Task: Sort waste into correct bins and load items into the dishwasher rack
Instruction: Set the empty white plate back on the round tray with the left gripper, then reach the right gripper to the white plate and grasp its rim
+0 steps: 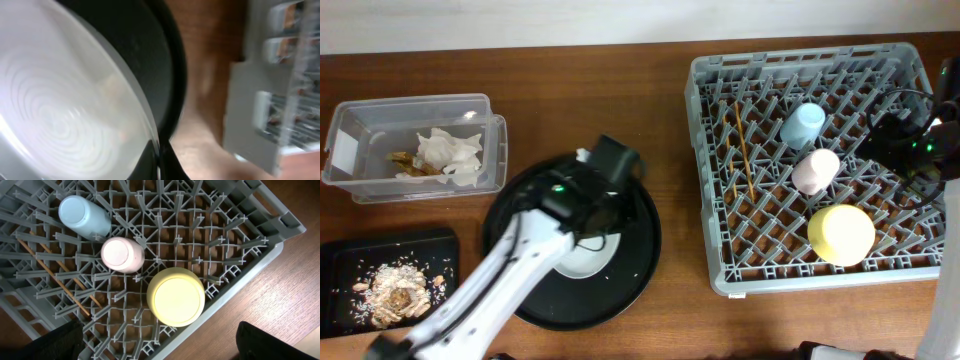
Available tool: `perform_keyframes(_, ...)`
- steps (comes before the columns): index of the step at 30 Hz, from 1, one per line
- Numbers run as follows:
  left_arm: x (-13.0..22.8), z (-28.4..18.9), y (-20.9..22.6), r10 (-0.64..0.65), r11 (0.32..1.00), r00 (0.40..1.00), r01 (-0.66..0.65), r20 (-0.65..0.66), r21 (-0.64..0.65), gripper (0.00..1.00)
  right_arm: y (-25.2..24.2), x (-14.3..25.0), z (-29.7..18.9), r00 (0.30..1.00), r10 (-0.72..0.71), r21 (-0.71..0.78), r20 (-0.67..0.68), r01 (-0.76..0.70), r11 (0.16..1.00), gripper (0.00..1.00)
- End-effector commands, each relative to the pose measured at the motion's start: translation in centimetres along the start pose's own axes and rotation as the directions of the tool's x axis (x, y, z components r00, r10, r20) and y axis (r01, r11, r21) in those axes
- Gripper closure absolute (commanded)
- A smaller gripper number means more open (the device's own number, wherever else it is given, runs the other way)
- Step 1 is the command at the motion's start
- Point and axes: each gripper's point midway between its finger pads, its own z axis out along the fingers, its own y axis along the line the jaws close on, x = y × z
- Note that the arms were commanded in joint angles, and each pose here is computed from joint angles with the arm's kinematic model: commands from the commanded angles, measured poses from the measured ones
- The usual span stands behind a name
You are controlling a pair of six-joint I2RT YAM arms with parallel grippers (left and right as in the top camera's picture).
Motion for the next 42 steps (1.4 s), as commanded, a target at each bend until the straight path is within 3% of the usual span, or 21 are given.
perform_keyframes(1, -0.6, 2.7, 0.7, -0.005, 0.994, 1.000, 0.008, 0.030, -0.106, 1.00, -0.4, -0.3, 0.1, 1.000, 0.000, 0.020, 0.010, 0.000, 1.000, 0.02)
perform_keyframes(6, -0.1, 5.9, 1.9, 0.007, 0.979, 1.000, -0.010, -0.015, -0.206, 0.99, -0.4, -0.3, 0.1, 1.000, 0.000, 0.020, 0.010, 0.000, 1.000, 0.02)
perform_keyframes(10, 0.6, 7.2, 2.3, 0.004, 0.972, 0.998, -0.019, -0.061, -0.234, 0.68, -0.4, -0.3, 0.1, 1.000, 0.000, 0.020, 0.010, 0.000, 1.000, 0.02)
perform_keyframes(13, 0.2, 6.7, 2.3, 0.002, 0.973, 0.999, -0.015, -0.054, -0.230, 0.64, -0.4, -0.3, 0.1, 1.000, 0.000, 0.020, 0.010, 0.000, 1.000, 0.02)
perform_keyframes(19, -4.0, 0.0, 3.8, -0.103, 0.971, 0.994, 0.107, 0.031, -0.212, 0.64, -0.4, -0.3, 0.1, 1.000, 0.000, 0.020, 0.010, 0.000, 1.000, 0.02)
perform_keyframes(25, -7.9, -9.6, 12.7, -0.332, 0.886, 0.918, 0.383, 0.220, -0.262, 0.63, -0.4, -0.3, 0.1, 1.000, 0.000, 0.019, 0.010, -0.001, 1.000, 0.02)
perform_keyframes(26, -7.8, -11.1, 15.2, -0.392, 0.851, 0.885, 0.452, 0.249, -0.268, 0.56, -0.1, -0.2, 0.1, 1.000, 0.000, 0.000, 0.001, 0.000, 1.000, 0.02)
perform_keyframes(27, -7.5, -12.1, 17.0, -0.437, 0.820, 0.858, 0.503, 0.268, -0.273, 0.02, 0.6, 0.1, 0.1, 1.000, 0.000, -0.039, -0.017, -0.001, 0.999, 0.02)
perform_keyframes(33, -4.3, -15.2, 24.9, -0.650, 0.620, 0.697, 0.716, 0.301, -0.319, 0.01, 6.4, 4.1, -1.6, 0.973, -0.047, -0.383, -0.225, -0.044, 0.923, 0.02)
perform_keyframes(36, -3.6, -15.9, 27.0, -0.699, 0.553, 0.639, 0.767, 0.321, -0.324, 0.01, 10.8, 7.6, -3.2, 0.926, -0.288, -0.588, -0.244, 0.095, 0.803, 0.02)
perform_keyframes(40, -3.3, -16.2, 28.0, -0.719, 0.521, 0.610, 0.791, 0.334, -0.322, 0.01, 14.7, 12.6, -3.3, 0.833, -0.514, -0.656, -0.205, 0.273, 0.704, 0.02)
perform_keyframes(42, -3.3, -16.2, 28.0, -0.719, 0.520, 0.609, 0.791, 0.335, -0.322, 0.01, 17.9, 16.3, -2.9, 0.760, -0.633, -0.707, -0.147, 0.367, 0.605, 0.02)
